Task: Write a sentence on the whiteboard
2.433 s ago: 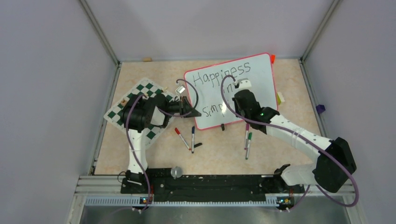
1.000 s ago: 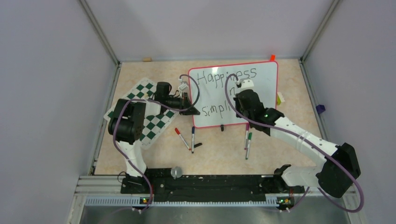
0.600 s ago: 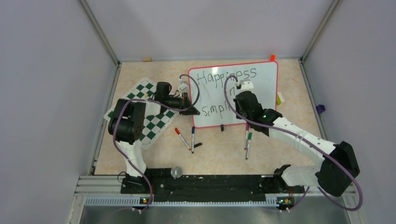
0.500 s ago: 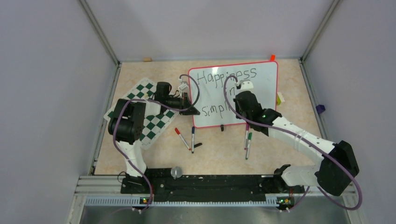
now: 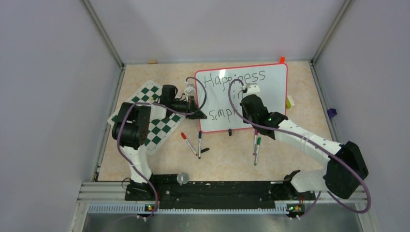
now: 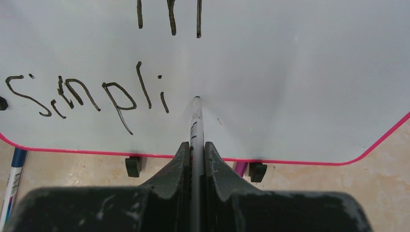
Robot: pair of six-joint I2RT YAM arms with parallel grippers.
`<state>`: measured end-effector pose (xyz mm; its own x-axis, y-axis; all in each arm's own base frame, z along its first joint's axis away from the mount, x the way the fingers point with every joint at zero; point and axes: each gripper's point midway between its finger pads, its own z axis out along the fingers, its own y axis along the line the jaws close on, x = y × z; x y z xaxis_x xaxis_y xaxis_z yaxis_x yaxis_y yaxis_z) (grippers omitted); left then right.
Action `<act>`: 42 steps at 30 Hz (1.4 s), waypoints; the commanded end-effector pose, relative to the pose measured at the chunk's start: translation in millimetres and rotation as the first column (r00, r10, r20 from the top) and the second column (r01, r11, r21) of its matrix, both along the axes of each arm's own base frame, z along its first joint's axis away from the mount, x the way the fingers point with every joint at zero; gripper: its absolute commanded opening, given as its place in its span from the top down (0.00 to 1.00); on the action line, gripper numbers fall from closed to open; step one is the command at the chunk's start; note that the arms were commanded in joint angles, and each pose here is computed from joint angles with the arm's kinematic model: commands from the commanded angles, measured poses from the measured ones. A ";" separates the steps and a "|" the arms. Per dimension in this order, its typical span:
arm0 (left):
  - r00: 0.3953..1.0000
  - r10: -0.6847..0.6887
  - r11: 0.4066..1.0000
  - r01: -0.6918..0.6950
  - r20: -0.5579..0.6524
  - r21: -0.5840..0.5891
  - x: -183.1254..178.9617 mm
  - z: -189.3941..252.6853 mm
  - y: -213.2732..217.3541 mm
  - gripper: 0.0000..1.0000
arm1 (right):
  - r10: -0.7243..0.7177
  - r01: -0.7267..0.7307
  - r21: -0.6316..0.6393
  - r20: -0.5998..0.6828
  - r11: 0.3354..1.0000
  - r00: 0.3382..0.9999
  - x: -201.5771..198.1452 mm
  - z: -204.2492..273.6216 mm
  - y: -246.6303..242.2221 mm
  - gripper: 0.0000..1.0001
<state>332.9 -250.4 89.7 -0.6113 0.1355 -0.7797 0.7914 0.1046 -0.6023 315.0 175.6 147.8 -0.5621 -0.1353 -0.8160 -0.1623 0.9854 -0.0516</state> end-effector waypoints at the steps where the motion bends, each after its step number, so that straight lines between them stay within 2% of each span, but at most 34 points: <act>1: 0.998 -0.013 0.998 0.017 -0.056 0.064 -18.4 -36.8 1.2 1.00 | 0.032 -0.035 0.049 0.060 0.998 0.998 11.7 15.3 17.1 1.00; 15: 0.998 -0.013 0.998 0.017 -0.057 0.065 -18.5 -36.5 1.2 1.00 | 0.077 -0.076 0.040 -0.011 0.996 0.997 -7.2 -8.9 14.1 1.00; 22: 0.998 -0.013 0.998 0.017 -0.055 0.065 -18.5 -36.5 1.3 1.00 | 0.017 -0.018 -0.023 -0.024 1.000 1.000 -10.6 -10.2 -4.1 1.00; 32: 0.999 -0.013 0.998 0.017 -0.053 0.066 -18.7 -36.3 1.5 1.00 | -0.029 0.029 -0.013 0.042 0.999 0.999 -2.9 14.7 -10.0 1.00; 42: 0.999 -0.013 0.998 0.017 -0.052 0.066 -18.7 -35.8 1.5 1.00 | -0.007 -0.001 0.072 0.100 0.997 0.995 -4.5 46.3 -6.8 1.00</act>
